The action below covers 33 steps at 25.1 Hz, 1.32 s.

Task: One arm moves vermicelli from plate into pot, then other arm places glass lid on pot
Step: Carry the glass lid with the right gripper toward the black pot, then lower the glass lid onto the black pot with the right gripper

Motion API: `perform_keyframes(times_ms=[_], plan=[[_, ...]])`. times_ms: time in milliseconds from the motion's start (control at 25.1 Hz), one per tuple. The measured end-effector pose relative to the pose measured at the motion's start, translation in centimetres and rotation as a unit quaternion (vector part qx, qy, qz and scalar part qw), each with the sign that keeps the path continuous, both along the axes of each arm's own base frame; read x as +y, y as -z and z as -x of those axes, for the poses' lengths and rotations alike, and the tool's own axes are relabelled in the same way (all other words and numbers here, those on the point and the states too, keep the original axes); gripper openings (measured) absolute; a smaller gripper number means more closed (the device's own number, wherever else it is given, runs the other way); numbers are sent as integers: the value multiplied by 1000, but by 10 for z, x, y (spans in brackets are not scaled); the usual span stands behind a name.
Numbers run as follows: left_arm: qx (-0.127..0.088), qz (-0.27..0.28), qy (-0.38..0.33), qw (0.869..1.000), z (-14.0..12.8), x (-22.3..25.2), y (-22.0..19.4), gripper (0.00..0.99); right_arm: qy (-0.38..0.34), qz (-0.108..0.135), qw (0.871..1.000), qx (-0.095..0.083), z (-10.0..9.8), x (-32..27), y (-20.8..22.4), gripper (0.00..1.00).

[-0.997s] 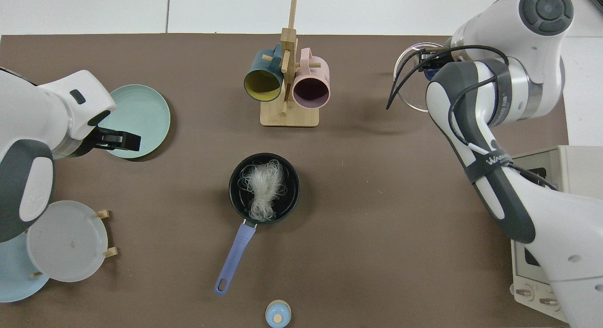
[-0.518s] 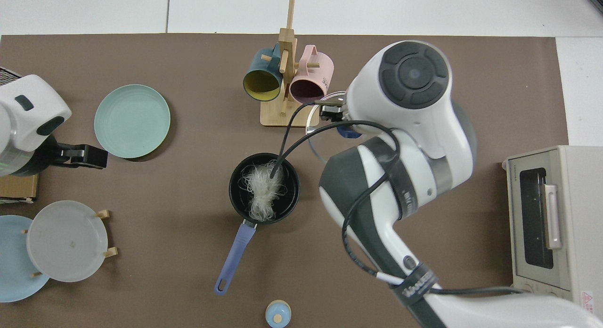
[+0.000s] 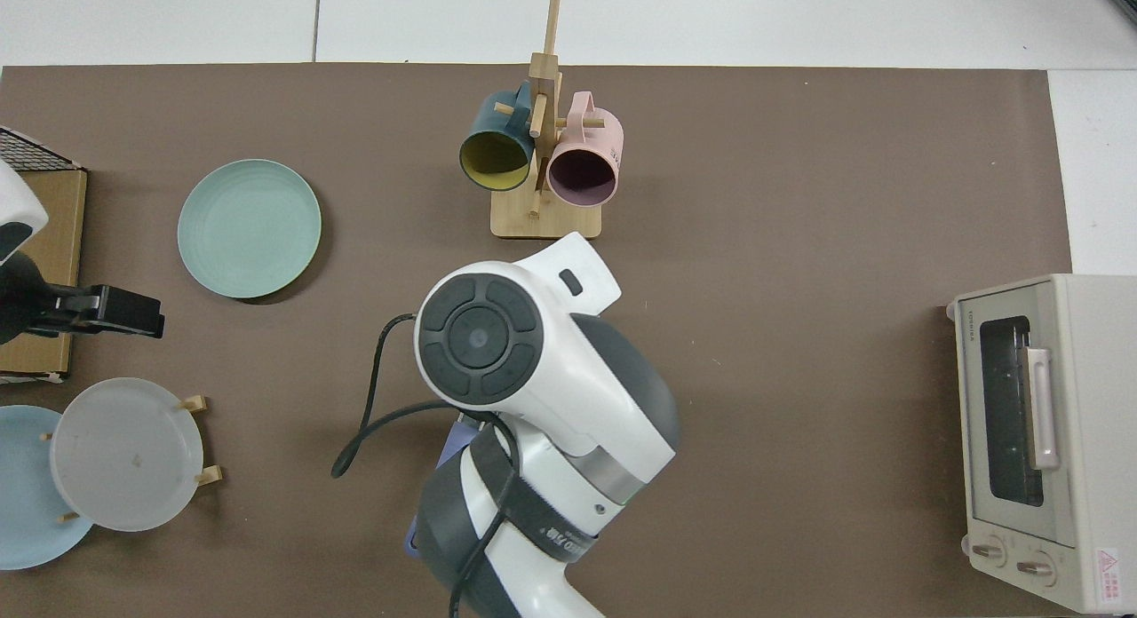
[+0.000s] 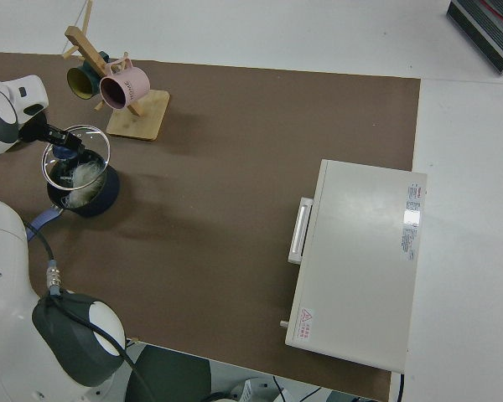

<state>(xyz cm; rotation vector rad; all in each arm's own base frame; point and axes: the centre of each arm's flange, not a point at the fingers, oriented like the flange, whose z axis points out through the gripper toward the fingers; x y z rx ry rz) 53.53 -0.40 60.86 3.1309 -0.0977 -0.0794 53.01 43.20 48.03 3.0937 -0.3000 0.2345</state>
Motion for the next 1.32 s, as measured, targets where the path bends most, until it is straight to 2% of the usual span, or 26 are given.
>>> perform_keyframes(times_ms=[159,319,638,917,1316], plan=[[-16,7,2,1000,-5,-3,-14,991,-5,6,1000,-4,13,24,16,661],[-22,8,8,1000,-6,-10,-21,991,-8,10,1000,-3,13,30,30,661],[-11,8,17,1000,-3,-27,-18,991,-13,26,1000,12,13,37,62,661],[-8,8,6,1000,-3,-20,-17,991,-21,16,1000,3,15,44,72,661],[-8,8,5,1000,-4,-19,-17,991,-22,15,1000,0,14,43,76,661]])
